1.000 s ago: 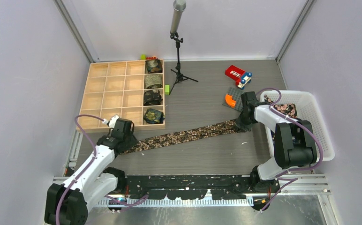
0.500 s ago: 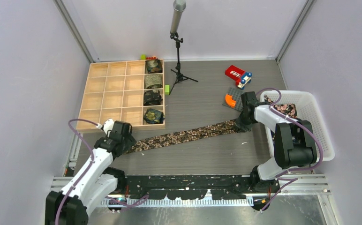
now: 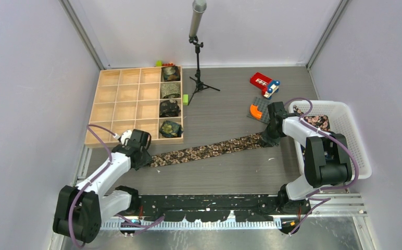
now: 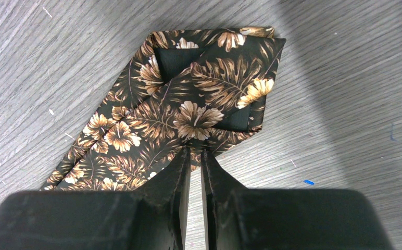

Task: Roll the ties
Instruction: Flatten out the tie at the center of the board.

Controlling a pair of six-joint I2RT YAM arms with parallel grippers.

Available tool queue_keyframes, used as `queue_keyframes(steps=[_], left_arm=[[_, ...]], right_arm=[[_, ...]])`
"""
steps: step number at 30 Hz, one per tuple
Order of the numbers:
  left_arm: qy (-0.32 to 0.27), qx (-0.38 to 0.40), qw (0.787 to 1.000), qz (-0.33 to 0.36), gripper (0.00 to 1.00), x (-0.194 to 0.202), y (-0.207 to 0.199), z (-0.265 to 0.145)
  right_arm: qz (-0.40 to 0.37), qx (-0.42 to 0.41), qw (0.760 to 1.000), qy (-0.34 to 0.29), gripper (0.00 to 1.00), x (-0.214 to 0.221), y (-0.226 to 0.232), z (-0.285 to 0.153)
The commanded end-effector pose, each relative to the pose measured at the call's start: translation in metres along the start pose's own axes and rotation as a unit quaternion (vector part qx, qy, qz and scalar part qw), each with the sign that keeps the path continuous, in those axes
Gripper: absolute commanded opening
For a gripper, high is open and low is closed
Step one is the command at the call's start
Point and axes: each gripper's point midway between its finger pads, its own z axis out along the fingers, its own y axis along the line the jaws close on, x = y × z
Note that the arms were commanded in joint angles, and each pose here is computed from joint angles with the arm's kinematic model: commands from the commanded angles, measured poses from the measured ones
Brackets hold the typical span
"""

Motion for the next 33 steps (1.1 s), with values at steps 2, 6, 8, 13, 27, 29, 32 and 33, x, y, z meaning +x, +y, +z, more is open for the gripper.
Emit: queue_keyframes(steps=[2, 6, 8, 13, 27, 29, 32, 33], left_arm=[[-0.008, 0.016, 1.0, -0.008, 0.41, -0.009, -0.009, -0.006], [-0.023, 0.007, 1.0, -0.008, 0.49, -0.018, -0.005, -0.016], [-0.033, 0.005, 0.999, -0.009, 0.5, -0.022, -0.003, -0.018], [-0.034, 0.006, 0.999, -0.008, 0.46, -0.023, -0.007, -0.013], [-0.055, -0.008, 0.998, 0.008, 0.1, -0.037, -0.01, -0.009], [-0.06, -0.013, 0.998, 0.01, 0.07, -0.039, -0.007, -0.011], [-0.063, -0.014, 0.998, 0.007, 0.03, -0.039, -0.004, -0.015], [-0.064, -0.014, 0.998, 0.006, 0.03, -0.039, -0.003, -0.016]], right_arm=[[0.07, 0.055, 0.995, -0.05, 0.19, -0.031, -0.029, 0.0], [0.069, 0.055, 0.995, -0.049, 0.19, -0.031, -0.029, 0.0], [0.068, 0.054, 0.995, -0.049, 0.19, -0.031, -0.028, 0.0], [0.067, 0.054, 0.995, -0.049, 0.19, -0.031, -0.028, 0.0], [0.066, 0.055, 0.995, -0.045, 0.18, -0.03, -0.028, 0.002], [0.066, 0.055, 0.995, -0.045, 0.18, -0.03, -0.028, 0.002], [0.066, 0.054, 0.995, -0.046, 0.18, -0.03, -0.028, 0.002], [0.066, 0.055, 0.995, -0.045, 0.18, -0.03, -0.028, 0.002]])
